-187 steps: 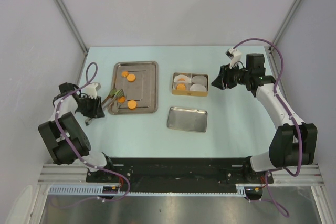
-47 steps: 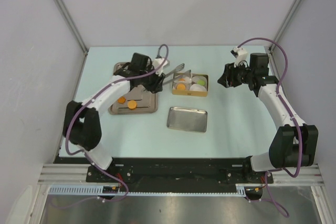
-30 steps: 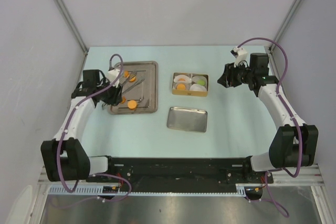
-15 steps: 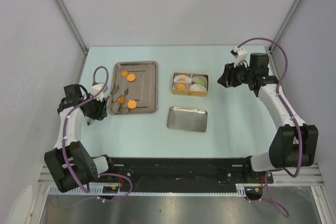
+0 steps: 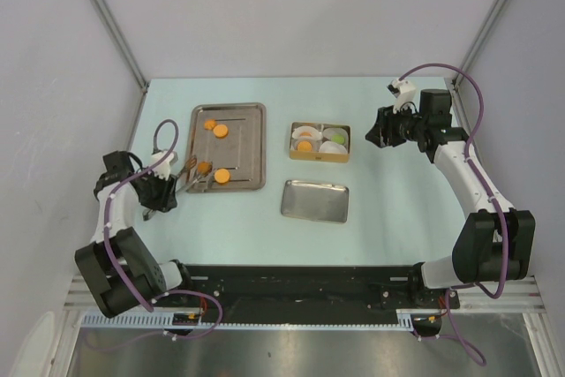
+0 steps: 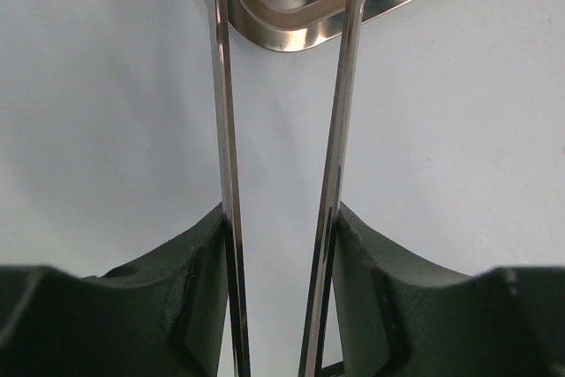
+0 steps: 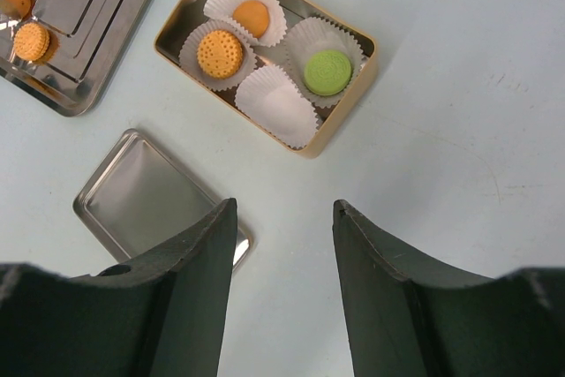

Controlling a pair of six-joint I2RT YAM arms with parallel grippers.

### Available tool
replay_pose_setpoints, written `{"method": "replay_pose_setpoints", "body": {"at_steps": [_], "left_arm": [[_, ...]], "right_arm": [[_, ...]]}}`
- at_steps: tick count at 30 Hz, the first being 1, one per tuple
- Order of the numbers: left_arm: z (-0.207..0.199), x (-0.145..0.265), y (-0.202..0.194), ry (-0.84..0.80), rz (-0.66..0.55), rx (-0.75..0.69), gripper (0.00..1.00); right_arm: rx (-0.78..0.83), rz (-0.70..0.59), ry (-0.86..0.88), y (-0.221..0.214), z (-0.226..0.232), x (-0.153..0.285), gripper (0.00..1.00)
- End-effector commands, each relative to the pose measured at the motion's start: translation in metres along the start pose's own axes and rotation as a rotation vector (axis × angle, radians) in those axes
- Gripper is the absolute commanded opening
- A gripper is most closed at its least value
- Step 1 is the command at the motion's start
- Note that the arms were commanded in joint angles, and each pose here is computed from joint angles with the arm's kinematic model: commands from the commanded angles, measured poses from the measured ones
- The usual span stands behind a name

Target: Pack the cookies

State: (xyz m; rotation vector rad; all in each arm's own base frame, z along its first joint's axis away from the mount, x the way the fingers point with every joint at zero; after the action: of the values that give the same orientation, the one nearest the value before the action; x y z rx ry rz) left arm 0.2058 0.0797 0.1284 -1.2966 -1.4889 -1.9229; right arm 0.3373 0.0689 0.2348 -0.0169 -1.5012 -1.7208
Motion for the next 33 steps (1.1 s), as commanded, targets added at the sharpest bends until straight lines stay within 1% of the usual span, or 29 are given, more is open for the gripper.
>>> {"method": "replay_pose_setpoints", "body": {"at_steps": [1,15,33], "left_arm": [[0.007,-0.002,0.003,-0.015,-0.046,-0.031,0.5],[0.013,-0.007,0.003,-0.036,-0.043,-0.001,0.49],[0.015,-0.012,-0.002,-0.021,-0.042,-0.011,0.47]], "right_arm": [[0.029,-0.012,0.006,0.003,-0.001,-0.002,0.52],[0.033,-0.014,0.004,0.004,0.0,-0.001,0.52],[0.029,-0.009,0.005,0.003,0.0,-0.002,0.52]]}}
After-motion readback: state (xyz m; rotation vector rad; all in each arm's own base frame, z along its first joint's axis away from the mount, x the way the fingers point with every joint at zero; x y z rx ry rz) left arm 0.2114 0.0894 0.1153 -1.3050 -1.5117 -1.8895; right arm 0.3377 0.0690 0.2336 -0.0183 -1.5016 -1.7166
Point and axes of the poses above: each gripper's point midway between its finger pads, its own x axis back along the fingers, its own z axis along the line the jaws close on, y = z × x, the point moved 7 cm from there along x, back along the fingers, and after that the axes turned 4 degrees about -x, right-handed, at the moved point
